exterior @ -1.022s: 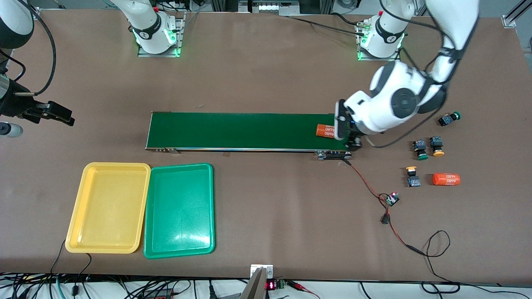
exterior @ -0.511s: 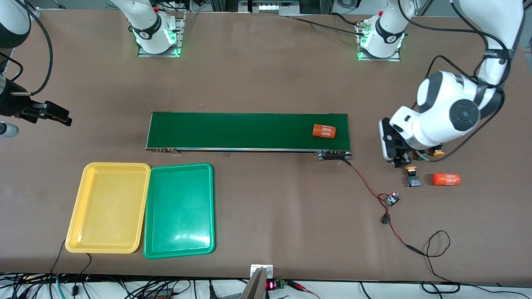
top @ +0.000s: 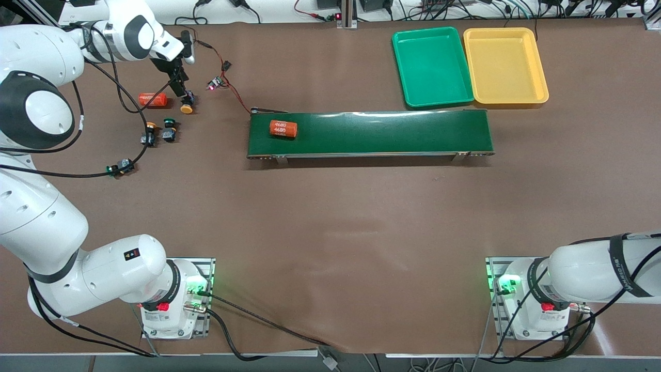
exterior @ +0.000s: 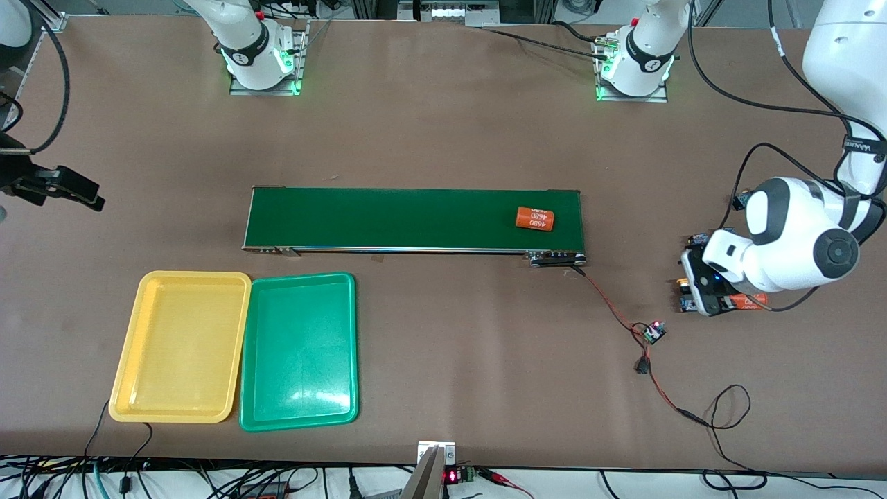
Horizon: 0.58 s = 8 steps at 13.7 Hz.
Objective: Sort buttons by color to trays
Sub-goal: 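Move the left gripper back to the yellow-capped push button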
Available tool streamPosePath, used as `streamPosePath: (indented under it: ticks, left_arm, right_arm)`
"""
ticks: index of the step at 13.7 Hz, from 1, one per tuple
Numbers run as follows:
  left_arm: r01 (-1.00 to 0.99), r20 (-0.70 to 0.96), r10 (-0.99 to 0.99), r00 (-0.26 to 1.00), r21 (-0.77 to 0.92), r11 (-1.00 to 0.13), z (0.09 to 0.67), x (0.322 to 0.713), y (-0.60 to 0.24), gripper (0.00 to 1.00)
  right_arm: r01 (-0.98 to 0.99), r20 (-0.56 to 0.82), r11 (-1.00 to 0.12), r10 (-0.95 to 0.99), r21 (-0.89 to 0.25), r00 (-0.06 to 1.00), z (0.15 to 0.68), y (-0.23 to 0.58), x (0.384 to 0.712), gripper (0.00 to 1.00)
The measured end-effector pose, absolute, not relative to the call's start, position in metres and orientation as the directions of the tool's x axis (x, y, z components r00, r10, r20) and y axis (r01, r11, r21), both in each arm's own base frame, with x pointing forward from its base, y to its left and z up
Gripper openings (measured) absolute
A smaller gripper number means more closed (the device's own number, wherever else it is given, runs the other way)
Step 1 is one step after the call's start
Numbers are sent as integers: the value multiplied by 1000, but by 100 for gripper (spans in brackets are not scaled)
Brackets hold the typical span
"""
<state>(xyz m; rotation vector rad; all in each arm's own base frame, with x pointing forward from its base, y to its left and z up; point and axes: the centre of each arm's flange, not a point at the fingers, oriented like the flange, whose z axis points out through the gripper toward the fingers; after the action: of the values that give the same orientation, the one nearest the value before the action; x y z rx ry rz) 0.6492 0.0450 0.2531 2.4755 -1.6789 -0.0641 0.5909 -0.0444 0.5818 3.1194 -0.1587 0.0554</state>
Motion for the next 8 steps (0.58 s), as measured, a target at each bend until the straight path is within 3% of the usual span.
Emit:
streamPosePath:
  ticks: [4, 8]
  left_arm:
    - [-726, -12, -737, 676, 160, -669, 251, 650, 60, 100]
    - [-291, -185, -320, 929, 165, -942, 245, 638, 63, 100]
  right_arm:
    - [-120, 37, -993, -119, 16, 992, 582, -55, 590, 100]
    - [-122, 37, -992, -121, 16, 992, 582, -56, 590, 100]
